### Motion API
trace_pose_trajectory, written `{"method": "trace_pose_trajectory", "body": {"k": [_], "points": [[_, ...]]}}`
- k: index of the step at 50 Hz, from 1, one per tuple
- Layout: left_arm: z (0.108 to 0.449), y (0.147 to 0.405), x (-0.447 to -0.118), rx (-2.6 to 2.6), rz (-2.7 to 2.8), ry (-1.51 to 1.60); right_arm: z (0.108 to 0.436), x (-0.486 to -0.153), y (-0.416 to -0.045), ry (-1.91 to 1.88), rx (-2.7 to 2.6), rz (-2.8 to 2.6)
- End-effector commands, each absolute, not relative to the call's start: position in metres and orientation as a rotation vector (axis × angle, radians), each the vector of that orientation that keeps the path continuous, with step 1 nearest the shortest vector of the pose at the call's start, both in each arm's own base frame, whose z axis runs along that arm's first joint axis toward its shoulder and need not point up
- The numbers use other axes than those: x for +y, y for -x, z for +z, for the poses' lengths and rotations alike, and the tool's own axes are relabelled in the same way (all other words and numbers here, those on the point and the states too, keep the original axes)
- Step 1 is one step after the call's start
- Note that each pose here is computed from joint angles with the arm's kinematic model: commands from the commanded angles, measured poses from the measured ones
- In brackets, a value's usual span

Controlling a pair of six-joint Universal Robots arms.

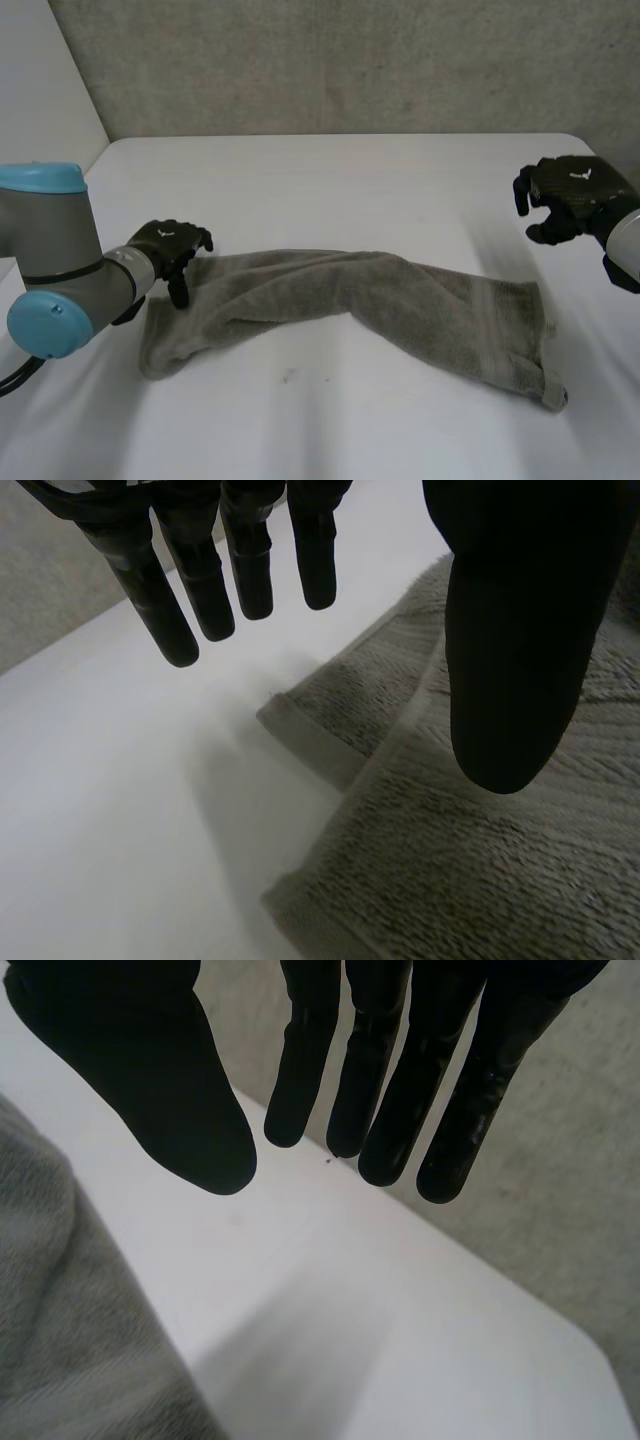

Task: Fold the towel.

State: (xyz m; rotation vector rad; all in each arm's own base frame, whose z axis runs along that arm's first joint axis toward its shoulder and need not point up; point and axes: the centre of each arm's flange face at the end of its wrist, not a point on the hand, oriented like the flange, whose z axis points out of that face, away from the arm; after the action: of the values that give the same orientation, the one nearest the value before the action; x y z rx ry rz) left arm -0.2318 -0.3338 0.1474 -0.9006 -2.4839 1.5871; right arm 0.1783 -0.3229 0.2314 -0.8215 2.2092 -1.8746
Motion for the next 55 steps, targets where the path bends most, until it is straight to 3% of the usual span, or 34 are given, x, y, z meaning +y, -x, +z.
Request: {"method": "trace_pose_trajectory", "body": {"k": [1,13,28,35,47,55], "points": [[0.142,0.231,-0.332,-2.498,1.556,0.906,0.21,-0.33,-0.175,0.805,2.27,-1.802],[0.128,0.234,-0.325,-2.525,1.481,0.919,0.203,-0.332,-0.175,0.805,2.281,-1.78],[0.134,0.236,-0.323,-2.525,1.5,0.918,0.192,-0.334,-0.172,0.839,2.343,-1.773],[0.19,0.241,-0.311,-2.399,1.671,0.846,0.185,-0.339,-0.171,0.838,2.373,-1.76],[0.234,0.251,-0.276,-2.265,1.777,0.892,0.172,-0.346,-0.177,0.778,2.432,-1.546],[0.273,0.256,-0.249,-2.131,1.891,0.908,0.166,-0.343,-0.21,0.775,2.319,-1.431]]}}
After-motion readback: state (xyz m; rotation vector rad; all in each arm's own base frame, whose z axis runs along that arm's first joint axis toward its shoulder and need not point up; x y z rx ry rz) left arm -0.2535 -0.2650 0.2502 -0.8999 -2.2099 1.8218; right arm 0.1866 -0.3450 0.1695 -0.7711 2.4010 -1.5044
